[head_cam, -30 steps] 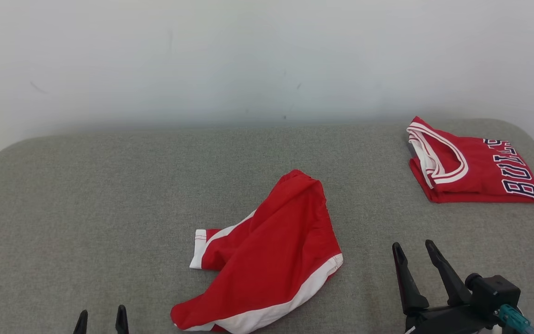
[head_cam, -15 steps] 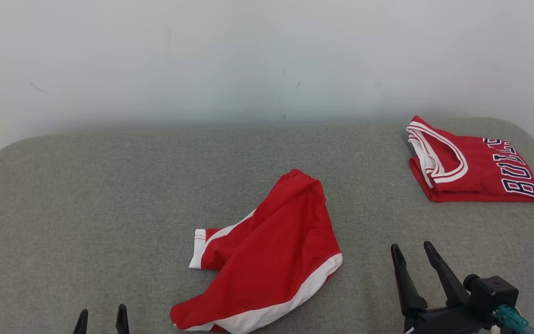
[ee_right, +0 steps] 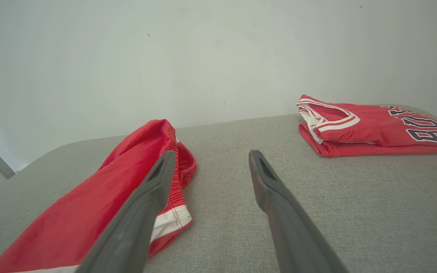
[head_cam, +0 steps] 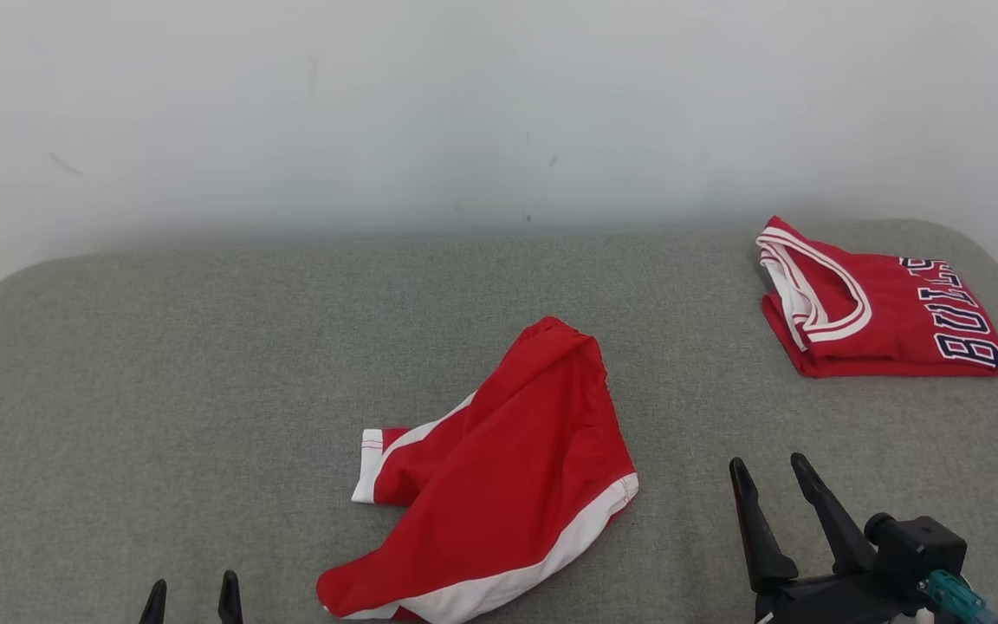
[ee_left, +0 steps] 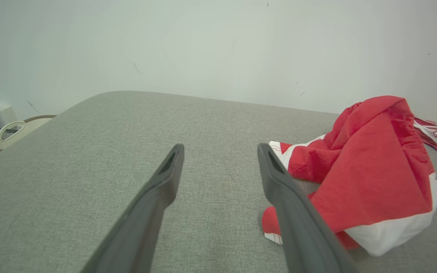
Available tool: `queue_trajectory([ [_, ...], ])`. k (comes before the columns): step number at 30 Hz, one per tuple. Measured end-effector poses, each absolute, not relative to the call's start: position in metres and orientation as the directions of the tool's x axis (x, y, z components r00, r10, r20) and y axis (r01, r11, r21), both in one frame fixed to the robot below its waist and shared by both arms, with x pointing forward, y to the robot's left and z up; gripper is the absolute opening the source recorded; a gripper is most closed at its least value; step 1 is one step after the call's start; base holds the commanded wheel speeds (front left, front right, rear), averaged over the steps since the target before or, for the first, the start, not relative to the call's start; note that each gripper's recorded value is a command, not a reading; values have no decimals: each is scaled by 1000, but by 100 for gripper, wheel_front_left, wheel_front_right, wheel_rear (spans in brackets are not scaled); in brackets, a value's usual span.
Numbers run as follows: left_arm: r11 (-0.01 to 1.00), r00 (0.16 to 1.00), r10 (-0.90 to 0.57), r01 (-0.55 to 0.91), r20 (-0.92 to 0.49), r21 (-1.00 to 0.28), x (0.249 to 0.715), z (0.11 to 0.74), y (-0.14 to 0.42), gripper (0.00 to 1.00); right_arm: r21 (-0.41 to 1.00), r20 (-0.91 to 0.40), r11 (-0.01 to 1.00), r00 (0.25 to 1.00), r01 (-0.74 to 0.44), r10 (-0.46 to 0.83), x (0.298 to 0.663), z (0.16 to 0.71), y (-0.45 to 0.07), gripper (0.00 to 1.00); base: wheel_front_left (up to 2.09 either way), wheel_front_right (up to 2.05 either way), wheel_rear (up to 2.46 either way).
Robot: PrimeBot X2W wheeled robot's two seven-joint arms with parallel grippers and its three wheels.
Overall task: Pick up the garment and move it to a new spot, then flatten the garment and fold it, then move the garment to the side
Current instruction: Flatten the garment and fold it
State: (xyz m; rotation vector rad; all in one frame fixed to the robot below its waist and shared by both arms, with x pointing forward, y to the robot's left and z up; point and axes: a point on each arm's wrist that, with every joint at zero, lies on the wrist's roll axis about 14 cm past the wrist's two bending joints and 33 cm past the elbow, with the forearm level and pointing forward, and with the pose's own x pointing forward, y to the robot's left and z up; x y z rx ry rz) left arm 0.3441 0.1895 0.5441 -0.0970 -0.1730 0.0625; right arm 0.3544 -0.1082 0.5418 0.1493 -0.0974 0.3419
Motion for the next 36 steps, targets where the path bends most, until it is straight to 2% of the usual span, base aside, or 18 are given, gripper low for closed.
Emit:
queue_trajectory([
  [5,991,988,46,-26,149,-133,344,538,183,100,141,89,928,938,-344,334,355,533,-107,100,0,0,0],
  [12,981,995,-80,69,-52,-180,336,481,153,100,142,-50,906,911,-399,409,357,496,-91,100,0,0,0],
  [17,974,984,-126,100,-123,-204,336,457,142,100,122,-114,890,884,-439,452,361,481,-83,100,0,0,0],
  [36,947,939,-299,271,-171,-173,382,432,101,100,78,-279,845,802,-528,527,390,439,-69,100,0,0,0],
])
